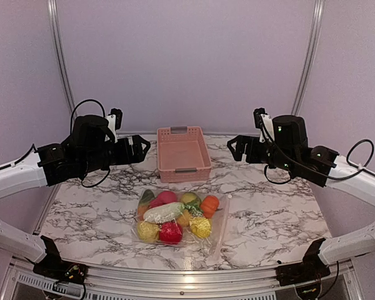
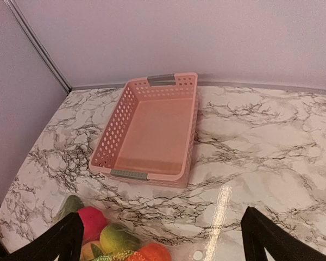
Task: Open the zip-top bag and remove the fake food
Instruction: Pick up the zipper food storage bag at the center of the board.
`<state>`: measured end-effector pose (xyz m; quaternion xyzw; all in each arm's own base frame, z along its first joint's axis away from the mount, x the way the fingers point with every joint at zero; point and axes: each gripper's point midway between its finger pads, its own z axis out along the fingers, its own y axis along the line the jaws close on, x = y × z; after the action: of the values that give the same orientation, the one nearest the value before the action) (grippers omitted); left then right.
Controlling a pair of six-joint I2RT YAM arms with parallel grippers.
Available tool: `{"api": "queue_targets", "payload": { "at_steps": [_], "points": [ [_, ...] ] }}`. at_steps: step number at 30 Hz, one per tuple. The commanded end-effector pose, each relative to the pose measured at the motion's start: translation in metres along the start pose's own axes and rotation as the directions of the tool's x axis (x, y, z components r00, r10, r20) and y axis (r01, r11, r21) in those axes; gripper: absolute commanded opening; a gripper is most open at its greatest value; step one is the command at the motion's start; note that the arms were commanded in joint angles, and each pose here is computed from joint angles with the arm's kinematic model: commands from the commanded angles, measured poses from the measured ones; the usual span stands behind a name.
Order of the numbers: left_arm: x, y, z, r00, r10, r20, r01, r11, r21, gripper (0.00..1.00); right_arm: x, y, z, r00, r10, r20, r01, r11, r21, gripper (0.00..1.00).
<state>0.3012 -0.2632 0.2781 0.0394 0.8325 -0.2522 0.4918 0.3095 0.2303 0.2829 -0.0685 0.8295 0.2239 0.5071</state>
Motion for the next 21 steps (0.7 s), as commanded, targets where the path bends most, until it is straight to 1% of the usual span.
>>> {"api": "queue_targets", "payload": {
  "at_steps": [1, 9, 13, 18, 21],
  "points": [
    [0.002, -0.003, 0.004, 1.000, 0.000, 0.001, 0.000, 1.000, 0.009, 0.99, 0.001, -0.003, -0.006, 1.000, 0.009, 0.007, -0.010, 1.000, 0.014, 0.99],
    [0.006, -0.003, 0.006, 1.000, -0.011, -0.012, 0.011, 1.000, 0.012, 0.99, 0.012, -0.008, -0.003, 1.000, 0.015, -0.021, -0.015, 0.999, 0.031, 0.99],
    [0.009, -0.002, 0.006, 1.000, -0.013, -0.021, 0.013, 1.000, 0.011, 0.99, 0.023, -0.008, 0.000, 0.999, 0.035, -0.040, -0.035, 0.999, 0.017, 0.99],
    [0.023, -0.001, 0.008, 0.998, -0.039, -0.056, 0.041, 0.999, 0.029, 0.99, 0.050, -0.005, 0.007, 0.991, 0.067, -0.115, -0.070, 0.997, -0.022, 0.99],
    [0.037, -0.001, 0.008, 0.993, -0.070, -0.092, 0.074, 0.997, 0.036, 0.99, 0.069, -0.005, 0.010, 0.982, 0.105, -0.157, -0.113, 0.993, -0.039, 0.95]
  ]
}}
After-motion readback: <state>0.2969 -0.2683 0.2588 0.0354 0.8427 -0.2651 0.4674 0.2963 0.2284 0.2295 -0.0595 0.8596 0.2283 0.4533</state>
